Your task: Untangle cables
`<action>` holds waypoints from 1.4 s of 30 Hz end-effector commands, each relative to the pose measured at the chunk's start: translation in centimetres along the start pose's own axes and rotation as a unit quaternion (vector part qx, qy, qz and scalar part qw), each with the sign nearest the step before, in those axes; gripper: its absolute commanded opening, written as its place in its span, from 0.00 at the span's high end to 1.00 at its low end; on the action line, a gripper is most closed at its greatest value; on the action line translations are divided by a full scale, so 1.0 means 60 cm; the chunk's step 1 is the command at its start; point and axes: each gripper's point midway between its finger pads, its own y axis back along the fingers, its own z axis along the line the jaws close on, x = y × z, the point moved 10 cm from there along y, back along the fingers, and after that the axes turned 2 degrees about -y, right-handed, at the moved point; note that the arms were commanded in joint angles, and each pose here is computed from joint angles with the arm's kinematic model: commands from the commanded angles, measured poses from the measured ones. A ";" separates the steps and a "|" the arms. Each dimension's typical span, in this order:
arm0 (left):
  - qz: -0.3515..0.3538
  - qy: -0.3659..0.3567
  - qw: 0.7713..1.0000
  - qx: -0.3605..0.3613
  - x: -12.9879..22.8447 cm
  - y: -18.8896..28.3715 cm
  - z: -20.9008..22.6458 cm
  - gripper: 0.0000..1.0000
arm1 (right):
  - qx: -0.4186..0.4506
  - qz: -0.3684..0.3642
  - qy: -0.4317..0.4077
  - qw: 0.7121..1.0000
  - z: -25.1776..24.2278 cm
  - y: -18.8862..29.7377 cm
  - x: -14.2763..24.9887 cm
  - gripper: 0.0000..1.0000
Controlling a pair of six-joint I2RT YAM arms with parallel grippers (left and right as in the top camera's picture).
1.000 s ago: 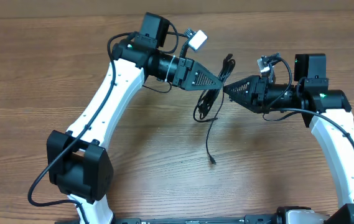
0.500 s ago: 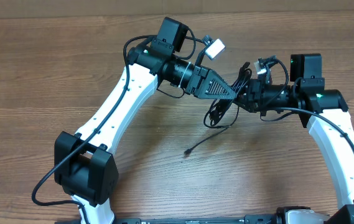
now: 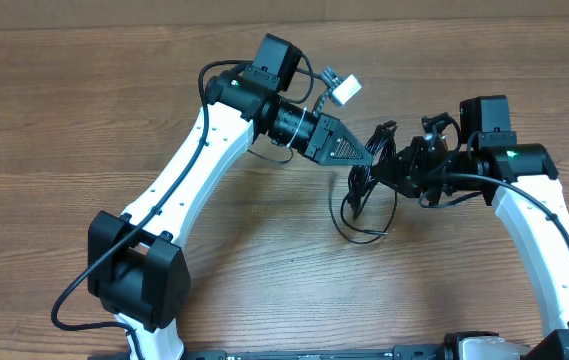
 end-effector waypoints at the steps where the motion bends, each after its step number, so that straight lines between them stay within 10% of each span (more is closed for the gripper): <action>1: -0.001 -0.030 0.999 -0.024 0.000 0.008 -0.006 0.96 | 0.048 -0.038 0.005 0.998 -0.011 0.003 -0.008 0.95; 7: 0.003 -0.030 0.999 -0.024 0.003 0.008 -0.006 0.96 | 0.025 -0.028 0.010 0.999 -0.005 0.003 -0.008 0.69; 42: 0.008 -0.042 0.999 0.009 0.005 -0.004 -0.018 0.96 | -0.011 -0.017 0.015 1.000 0.006 0.002 -0.008 0.82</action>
